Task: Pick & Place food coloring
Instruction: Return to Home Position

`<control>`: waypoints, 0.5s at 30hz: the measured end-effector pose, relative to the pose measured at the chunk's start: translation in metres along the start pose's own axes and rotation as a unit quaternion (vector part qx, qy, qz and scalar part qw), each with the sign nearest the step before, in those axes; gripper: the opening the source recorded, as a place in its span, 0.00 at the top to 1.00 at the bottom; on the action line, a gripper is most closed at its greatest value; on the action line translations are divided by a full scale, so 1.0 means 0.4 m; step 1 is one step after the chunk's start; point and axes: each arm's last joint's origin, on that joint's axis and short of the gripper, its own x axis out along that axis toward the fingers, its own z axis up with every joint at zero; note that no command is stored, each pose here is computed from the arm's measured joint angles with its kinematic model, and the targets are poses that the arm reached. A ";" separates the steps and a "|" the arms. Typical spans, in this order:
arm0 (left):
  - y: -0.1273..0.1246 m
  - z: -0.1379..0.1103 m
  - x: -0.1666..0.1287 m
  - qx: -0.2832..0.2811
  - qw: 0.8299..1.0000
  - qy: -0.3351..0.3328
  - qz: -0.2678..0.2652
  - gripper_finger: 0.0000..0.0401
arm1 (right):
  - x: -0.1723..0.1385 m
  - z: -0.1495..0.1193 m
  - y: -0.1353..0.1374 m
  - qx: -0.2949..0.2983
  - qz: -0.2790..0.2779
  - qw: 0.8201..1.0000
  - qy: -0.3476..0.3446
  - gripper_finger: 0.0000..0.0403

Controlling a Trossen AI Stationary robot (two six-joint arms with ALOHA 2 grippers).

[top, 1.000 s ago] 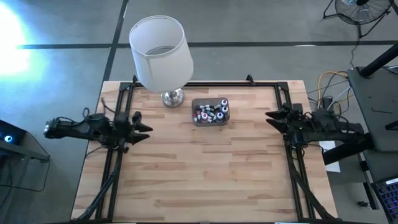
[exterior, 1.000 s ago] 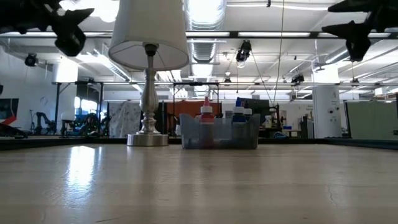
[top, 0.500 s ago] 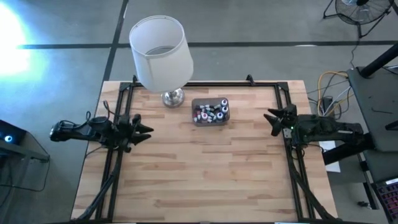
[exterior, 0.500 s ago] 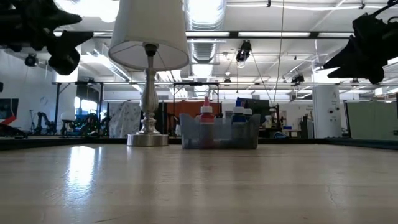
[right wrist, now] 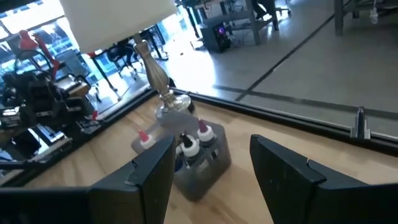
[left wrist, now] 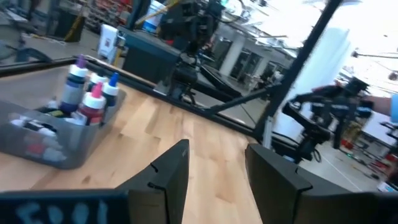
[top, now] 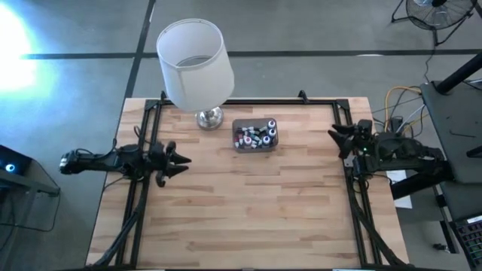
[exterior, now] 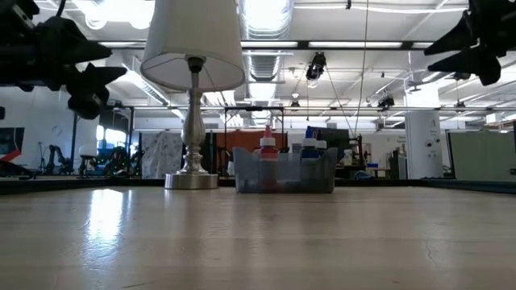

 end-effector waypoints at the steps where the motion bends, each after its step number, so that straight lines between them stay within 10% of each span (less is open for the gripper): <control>1: 0.002 0.001 0.000 0.000 1.000 -0.003 0.005 0.66 | -0.002 0.001 -0.001 0.002 0.001 1.000 -0.002 0.50; 15: 0.015 0.005 0.000 0.001 0.999 -0.012 0.031 0.66 | 0.055 -0.118 -0.023 -0.043 -0.031 0.998 0.046 0.50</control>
